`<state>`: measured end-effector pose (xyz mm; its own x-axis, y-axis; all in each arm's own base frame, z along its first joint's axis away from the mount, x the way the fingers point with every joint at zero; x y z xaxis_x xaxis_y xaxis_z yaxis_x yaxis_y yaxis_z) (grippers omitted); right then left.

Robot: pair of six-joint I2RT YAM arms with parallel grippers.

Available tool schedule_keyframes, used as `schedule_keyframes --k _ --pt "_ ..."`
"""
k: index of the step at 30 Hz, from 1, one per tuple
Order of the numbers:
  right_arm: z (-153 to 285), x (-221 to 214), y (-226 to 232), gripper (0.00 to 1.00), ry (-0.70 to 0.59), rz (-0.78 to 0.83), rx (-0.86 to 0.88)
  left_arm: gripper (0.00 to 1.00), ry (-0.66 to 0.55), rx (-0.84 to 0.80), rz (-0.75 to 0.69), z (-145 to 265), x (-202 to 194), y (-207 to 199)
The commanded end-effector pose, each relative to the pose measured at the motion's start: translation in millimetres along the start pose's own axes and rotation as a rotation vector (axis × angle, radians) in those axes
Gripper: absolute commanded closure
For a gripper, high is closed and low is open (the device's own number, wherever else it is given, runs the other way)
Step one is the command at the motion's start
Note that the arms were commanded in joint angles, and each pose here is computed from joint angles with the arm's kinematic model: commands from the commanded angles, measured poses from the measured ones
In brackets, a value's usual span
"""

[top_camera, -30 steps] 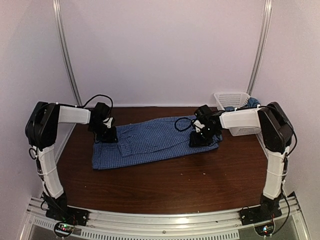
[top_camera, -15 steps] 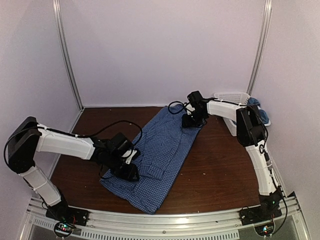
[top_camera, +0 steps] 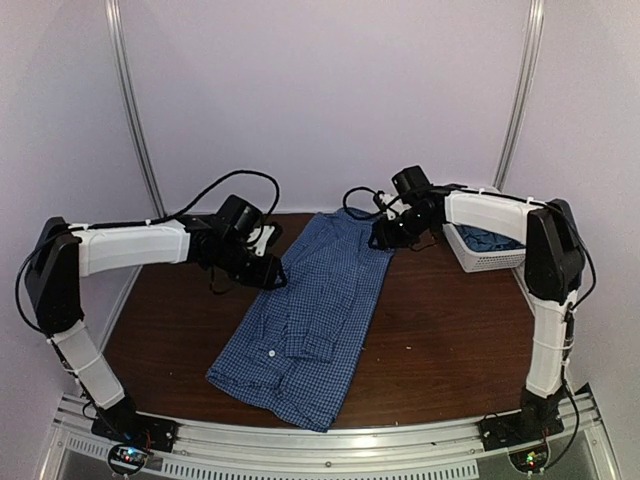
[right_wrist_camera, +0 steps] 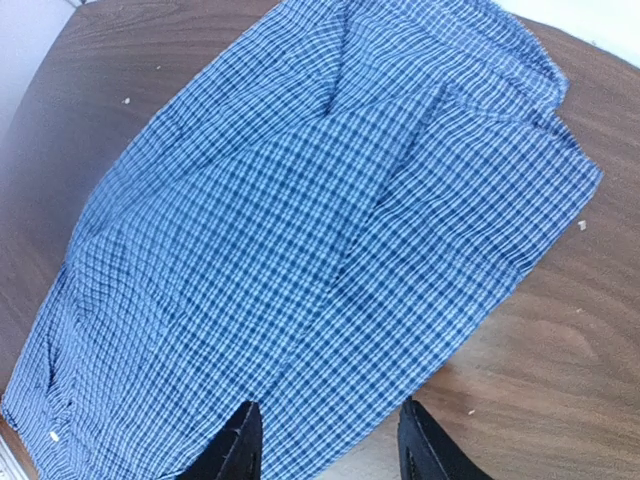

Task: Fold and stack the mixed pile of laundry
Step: Rotate the rectangle-folded shirt at the center of the board.

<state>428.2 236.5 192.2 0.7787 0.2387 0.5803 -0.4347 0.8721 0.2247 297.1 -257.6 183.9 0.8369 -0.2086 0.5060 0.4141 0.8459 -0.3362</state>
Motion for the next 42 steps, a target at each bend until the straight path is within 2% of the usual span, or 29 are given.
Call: schedule_keyframes --k 1,4,6,12,18,23,26,28,32,39,42 --pt "-26.7 -33.9 37.4 0.54 0.052 -0.023 0.105 0.58 -0.059 0.022 -0.076 -25.6 37.6 7.4" --pt "-43.0 -47.6 44.4 0.55 0.076 -0.047 0.127 0.59 -0.057 0.042 -0.104 -50.0 48.4 12.2" --pt "-55.1 -53.5 40.1 0.57 0.092 -0.06 0.107 0.62 -0.011 0.054 -0.107 -68.4 46.1 17.3" --pt "-90.6 -58.4 5.8 0.59 0.153 -0.092 0.02 0.68 0.1 -0.005 -0.044 -96.5 -2.4 24.5" --pt "-118.0 -41.7 -22.7 0.6 0.155 -0.109 -0.003 0.68 0.124 -0.1 -0.001 -110.8 -39.6 -8.1" --pt "-127.2 -12.8 -40.0 0.6 0.138 -0.099 -0.033 0.67 0.109 -0.135 0.033 -124.0 -29.4 -16.8" --pt "-112.2 5.3 -42.2 0.6 0.109 -0.098 -0.028 0.64 0.085 -0.133 0.02 -124.4 -12.2 -19.8" --pt "-99.0 10.3 -38.5 0.59 0.084 -0.09 -0.02 0.63 0.071 -0.117 0.049 -121.4 -2.6 -6.4" --pt "-82.7 -2.9 -34.1 0.58 0.1 -0.093 0.007 0.64 0.073 -0.086 0.133 -115.1 8.8 38.7" --pt "-16.2 3.3 -11.8 0.51 -0.021 -0.099 0.114 0.63 0.065 -0.06 0.098 -105.6 23.3 58.2" --pt "7.0 -14.9 -6.1 0.51 -0.018 -0.11 0.147 0.63 0.033 -0.064 0.113 -87.6 30.6 68.2"
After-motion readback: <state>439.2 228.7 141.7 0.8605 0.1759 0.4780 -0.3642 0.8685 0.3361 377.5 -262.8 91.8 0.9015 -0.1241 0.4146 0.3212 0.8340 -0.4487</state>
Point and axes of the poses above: each gripper's point midway between its finger pads, its own z axis back along the fingers, its own y axis along the line the jaws close on, x = y × z, the point moved 8 cm from there along z, back along the fingers, and after that the axes turned 3 degrees about z, right-handed, at the moved point
